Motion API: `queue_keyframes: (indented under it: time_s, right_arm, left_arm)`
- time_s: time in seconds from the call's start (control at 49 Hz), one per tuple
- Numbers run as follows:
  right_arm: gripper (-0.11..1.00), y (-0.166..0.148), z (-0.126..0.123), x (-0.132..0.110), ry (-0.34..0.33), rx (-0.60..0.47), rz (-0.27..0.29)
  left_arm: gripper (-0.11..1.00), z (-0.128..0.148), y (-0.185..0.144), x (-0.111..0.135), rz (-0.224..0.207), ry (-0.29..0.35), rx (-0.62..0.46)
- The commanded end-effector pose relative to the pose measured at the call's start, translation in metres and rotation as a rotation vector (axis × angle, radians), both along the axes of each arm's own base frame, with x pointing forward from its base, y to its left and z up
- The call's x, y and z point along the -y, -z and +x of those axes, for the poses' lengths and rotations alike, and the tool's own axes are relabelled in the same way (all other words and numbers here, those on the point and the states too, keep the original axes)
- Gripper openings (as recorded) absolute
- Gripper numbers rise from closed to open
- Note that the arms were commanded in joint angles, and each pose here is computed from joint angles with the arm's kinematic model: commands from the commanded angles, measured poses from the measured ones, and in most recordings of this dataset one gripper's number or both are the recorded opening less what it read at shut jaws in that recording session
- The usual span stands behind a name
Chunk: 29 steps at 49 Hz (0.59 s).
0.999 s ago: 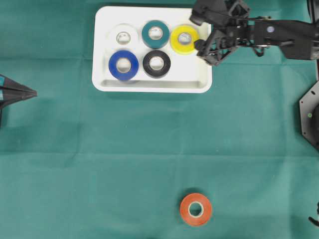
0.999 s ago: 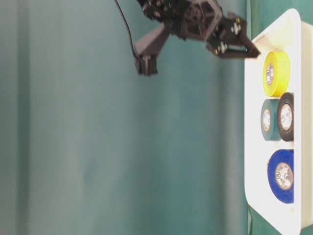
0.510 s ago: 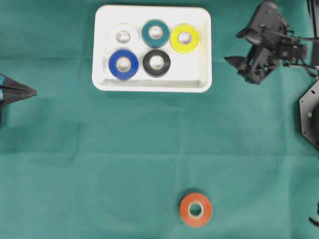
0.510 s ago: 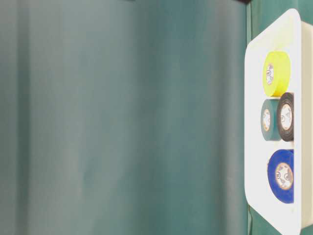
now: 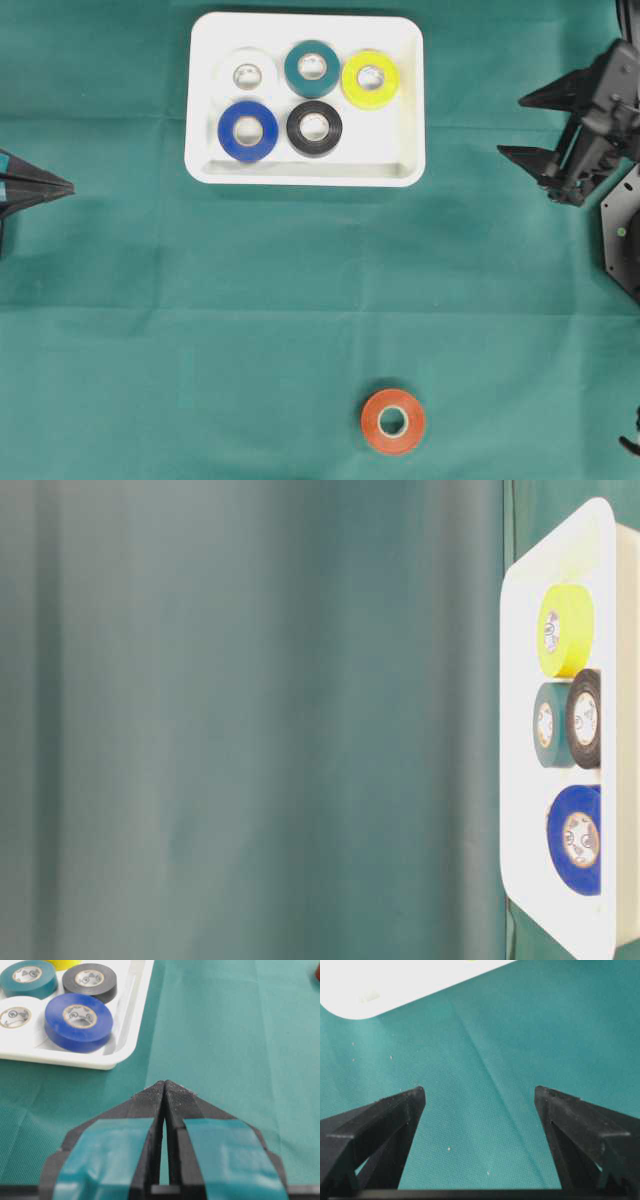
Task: Put the tape into the white case with the right arm.
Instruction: 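Open the right gripper and withdraw it to the right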
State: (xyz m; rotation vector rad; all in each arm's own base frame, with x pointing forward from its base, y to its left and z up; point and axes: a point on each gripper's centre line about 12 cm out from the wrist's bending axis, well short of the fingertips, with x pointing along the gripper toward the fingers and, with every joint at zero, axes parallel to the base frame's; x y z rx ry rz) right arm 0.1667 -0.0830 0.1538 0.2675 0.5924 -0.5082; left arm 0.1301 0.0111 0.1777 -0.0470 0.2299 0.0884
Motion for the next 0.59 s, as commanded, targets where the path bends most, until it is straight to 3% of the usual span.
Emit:
queue_keyframes:
  time_s: [0.0, 0.245, 0.571]
  right_arm:
    - [0.68, -0.008, -0.001, -0.001, -0.001, 0.046, -0.018]
    - [0.67, -0.004, -0.006, -0.014, -0.055, 0.095, -0.010]
    - [0.67, 0.005, -0.003, -0.052, -0.287, 0.139, 0.005]
  left_arm:
    - [0.00, 0.001, -0.005, -0.001, 0.004, -0.003, 0.013]
    - [0.00, 0.001, -0.005, -0.001, 0.004, -0.003, 0.013]
    - [0.00, 0.001, -0.005, 0.000, 0.004, -0.001, 0.013]
